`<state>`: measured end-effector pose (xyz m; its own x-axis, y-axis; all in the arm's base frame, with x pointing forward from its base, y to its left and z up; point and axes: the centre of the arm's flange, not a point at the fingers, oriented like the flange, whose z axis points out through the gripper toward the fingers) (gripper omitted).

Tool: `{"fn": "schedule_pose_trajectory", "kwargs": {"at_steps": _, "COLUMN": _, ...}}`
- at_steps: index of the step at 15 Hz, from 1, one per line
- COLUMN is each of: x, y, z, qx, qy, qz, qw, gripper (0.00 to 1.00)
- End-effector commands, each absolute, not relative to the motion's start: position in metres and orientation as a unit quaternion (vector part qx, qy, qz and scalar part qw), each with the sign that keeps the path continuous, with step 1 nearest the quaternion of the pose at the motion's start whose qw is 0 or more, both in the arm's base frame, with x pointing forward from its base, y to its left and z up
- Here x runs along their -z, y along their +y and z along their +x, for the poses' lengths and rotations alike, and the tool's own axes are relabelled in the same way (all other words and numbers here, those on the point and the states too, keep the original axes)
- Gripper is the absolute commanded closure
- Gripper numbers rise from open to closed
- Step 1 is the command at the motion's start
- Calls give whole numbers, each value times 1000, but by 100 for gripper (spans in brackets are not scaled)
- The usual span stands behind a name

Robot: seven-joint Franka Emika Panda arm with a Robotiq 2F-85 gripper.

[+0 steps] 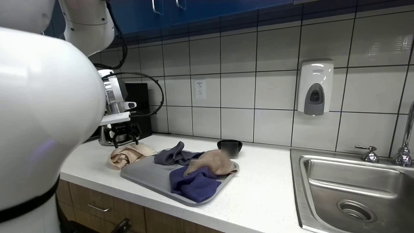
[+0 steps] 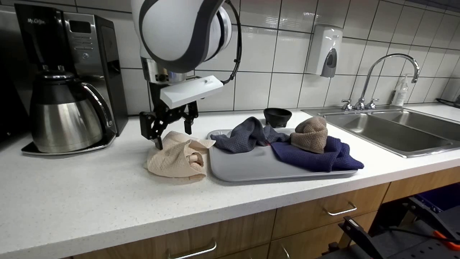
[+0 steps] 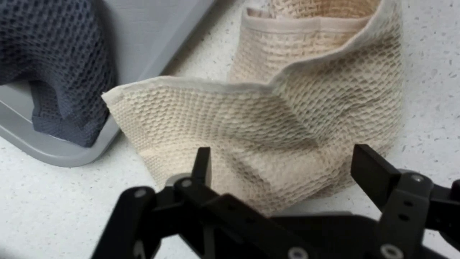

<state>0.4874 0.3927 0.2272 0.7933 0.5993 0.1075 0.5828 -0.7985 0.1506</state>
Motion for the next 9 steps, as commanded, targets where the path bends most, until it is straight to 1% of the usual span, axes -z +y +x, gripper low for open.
{"fn": "schedule_pose_trajectory", "kwargs": {"at_steps": 1, "x": -224, "y": 396, "z": 484, "qx": -52, "qy": 335, "qz": 939, "qw": 61, "gripper": 0}}
{"fn": "schedule_pose_trajectory", "kwargs": {"at_steps": 9, "x": -216, "y": 398, "z": 471, "qx": -20, "qy": 359, "qz": 930, "qw": 77, "gripper": 0}}
